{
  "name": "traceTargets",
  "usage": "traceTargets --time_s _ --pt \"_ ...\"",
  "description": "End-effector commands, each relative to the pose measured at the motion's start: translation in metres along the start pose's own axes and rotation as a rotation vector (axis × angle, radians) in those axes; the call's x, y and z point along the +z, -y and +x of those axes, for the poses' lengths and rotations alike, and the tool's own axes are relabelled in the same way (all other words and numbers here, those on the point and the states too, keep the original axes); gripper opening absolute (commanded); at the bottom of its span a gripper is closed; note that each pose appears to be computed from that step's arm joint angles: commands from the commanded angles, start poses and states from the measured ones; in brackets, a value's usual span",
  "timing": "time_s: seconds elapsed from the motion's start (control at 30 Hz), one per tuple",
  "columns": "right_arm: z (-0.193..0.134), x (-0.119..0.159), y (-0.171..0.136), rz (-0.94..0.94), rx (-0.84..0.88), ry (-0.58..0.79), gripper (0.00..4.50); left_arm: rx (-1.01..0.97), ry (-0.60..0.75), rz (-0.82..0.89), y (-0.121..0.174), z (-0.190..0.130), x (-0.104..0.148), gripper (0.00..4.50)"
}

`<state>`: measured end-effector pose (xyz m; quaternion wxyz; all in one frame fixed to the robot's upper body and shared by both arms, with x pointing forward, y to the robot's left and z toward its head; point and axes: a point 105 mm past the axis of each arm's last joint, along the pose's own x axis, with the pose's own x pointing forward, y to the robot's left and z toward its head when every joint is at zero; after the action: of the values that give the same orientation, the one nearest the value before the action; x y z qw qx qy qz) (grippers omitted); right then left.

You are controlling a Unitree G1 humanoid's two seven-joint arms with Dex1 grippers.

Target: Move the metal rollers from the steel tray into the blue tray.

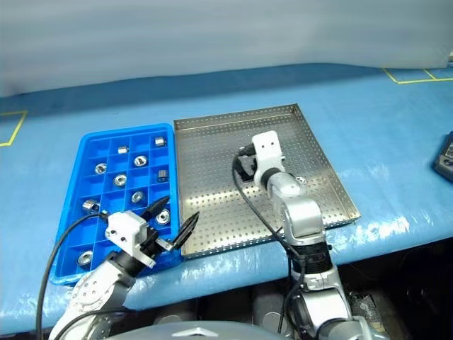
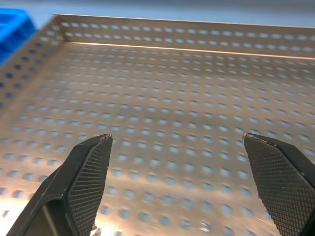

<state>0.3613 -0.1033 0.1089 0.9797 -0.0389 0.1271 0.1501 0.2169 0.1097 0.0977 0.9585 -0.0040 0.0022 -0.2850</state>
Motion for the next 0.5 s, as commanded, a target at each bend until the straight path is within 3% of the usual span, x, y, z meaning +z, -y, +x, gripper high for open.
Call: traceTargets --time_s 0.03,0.2,0.5 --pt "-0.012 0.002 0.015 -0.005 -0.076 0.02 4.48 -0.063 0.008 -0.008 0.009 0.006 0.001 4.5" --pt "-0.026 -0.026 0.037 -0.005 -0.183 -0.06 4.48 -0.103 0.002 -0.007 0.014 0.01 0.0 4.5" --pt "-0.031 -0.048 0.052 0.059 -0.264 -0.115 4.48 -0.117 0.005 -0.014 0.016 0.012 0.001 4.5"
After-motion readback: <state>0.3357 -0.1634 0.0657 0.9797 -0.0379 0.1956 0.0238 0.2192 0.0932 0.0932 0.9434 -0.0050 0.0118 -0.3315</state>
